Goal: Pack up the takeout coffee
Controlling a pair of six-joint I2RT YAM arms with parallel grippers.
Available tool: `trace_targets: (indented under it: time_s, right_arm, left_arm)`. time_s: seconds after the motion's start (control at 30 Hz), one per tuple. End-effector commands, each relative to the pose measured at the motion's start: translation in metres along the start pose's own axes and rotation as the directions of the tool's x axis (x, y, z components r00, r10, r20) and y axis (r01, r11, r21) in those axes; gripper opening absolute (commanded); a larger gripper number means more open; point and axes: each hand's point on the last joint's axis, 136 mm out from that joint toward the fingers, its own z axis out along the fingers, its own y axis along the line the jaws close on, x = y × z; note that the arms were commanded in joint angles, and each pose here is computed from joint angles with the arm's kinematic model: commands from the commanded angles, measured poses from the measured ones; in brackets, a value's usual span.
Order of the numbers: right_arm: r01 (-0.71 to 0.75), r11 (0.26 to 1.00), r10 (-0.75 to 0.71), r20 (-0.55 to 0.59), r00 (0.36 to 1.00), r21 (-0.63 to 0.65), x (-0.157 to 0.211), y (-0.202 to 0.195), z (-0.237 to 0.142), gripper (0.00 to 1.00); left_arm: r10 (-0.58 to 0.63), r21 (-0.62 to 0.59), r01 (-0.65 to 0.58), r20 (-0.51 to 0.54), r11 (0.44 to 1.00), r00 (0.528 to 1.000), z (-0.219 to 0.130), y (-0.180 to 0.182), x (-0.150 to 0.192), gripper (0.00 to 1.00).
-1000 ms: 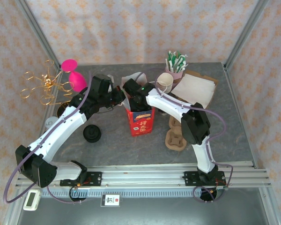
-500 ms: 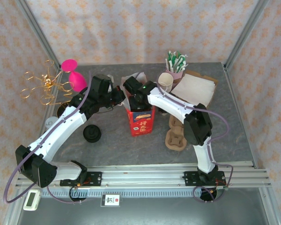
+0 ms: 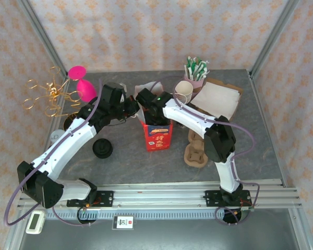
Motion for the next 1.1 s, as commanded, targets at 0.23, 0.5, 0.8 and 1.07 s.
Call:
trace_targets:
  time_s: [0.23,0.5,0.8,1.07]
  right_arm:
    - [-0.013,0.995,0.033,0.195,0.980,-0.101,-0.057,0.020,0.005,0.36]
    - [0.001,0.991,0.036,0.266,0.963,-0.135,-0.070,0.022,-0.030,0.36]
    - [0.006,1.000,-0.001,0.176,0.984,-0.030,-0.039,-0.006,-0.023,0.37]
    - [-0.004,1.000,0.006,0.190,0.982,-0.010,-0.043,-0.005,-0.002,0.37]
  left_arm:
    - [0.006,-0.020,-0.006,-0.015,1.000,1.000,0.010,0.004,0.003,0.00]
    - [0.006,-0.029,-0.006,-0.009,1.000,1.000,0.011,0.006,0.002,0.00]
    - [0.013,-0.076,-0.013,0.001,0.997,1.000,0.009,0.014,0.000,0.00]
    - [0.017,-0.078,-0.016,0.012,0.997,1.000,0.007,0.012,-0.003,0.00]
